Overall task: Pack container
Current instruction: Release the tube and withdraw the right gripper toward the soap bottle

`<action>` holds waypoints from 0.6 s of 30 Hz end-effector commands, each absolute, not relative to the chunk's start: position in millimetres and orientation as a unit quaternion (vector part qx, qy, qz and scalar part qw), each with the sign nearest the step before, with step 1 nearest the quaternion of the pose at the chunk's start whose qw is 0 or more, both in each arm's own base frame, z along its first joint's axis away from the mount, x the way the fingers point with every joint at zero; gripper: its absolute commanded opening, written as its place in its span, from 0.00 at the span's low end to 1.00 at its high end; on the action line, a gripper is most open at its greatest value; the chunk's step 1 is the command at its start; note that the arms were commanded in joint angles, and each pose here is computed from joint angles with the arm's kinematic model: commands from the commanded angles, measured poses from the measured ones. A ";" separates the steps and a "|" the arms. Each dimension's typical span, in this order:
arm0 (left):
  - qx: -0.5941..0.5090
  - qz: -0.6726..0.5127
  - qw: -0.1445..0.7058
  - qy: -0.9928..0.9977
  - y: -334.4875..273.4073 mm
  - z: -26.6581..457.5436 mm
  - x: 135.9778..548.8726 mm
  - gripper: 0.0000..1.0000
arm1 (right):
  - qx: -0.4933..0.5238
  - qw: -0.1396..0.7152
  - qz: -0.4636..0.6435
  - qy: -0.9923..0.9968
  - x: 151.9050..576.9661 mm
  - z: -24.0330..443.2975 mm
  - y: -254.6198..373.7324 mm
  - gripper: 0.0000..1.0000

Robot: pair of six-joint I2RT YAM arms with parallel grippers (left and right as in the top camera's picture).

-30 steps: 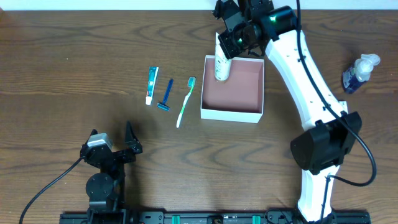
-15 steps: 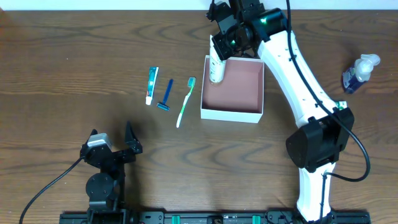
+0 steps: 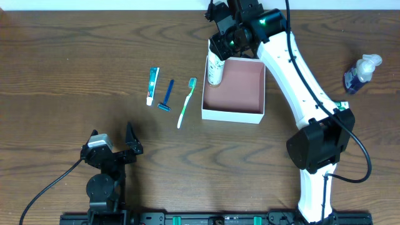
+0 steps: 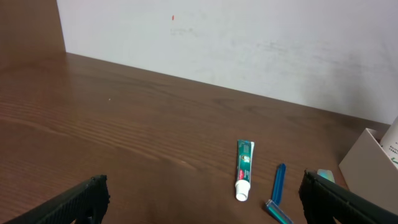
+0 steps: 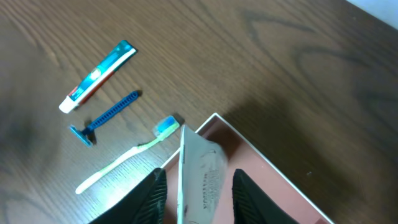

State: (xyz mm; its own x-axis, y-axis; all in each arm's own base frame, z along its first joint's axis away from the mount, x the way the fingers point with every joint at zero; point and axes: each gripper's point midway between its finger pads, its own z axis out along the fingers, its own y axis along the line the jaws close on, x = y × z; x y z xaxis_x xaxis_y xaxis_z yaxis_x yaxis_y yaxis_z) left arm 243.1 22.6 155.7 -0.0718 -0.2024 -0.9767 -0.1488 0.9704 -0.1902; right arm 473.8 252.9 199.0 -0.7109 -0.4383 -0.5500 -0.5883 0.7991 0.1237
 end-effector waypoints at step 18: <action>-0.127 -0.014 0.652 0.747 25.2 137.8 242.3 0.98 | -0.142 0.442 0.014 0.886 461.4 390.1 99.8 0.99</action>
State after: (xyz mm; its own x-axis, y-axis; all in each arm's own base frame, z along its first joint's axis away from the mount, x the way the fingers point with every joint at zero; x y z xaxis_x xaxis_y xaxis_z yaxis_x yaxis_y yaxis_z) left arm 243.1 22.5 155.7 -0.0719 -0.2024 -0.9767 -0.1484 0.9705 -0.1902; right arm 474.6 152.4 342.3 -0.6120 -0.2974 -0.7328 -0.4023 0.9148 -0.0353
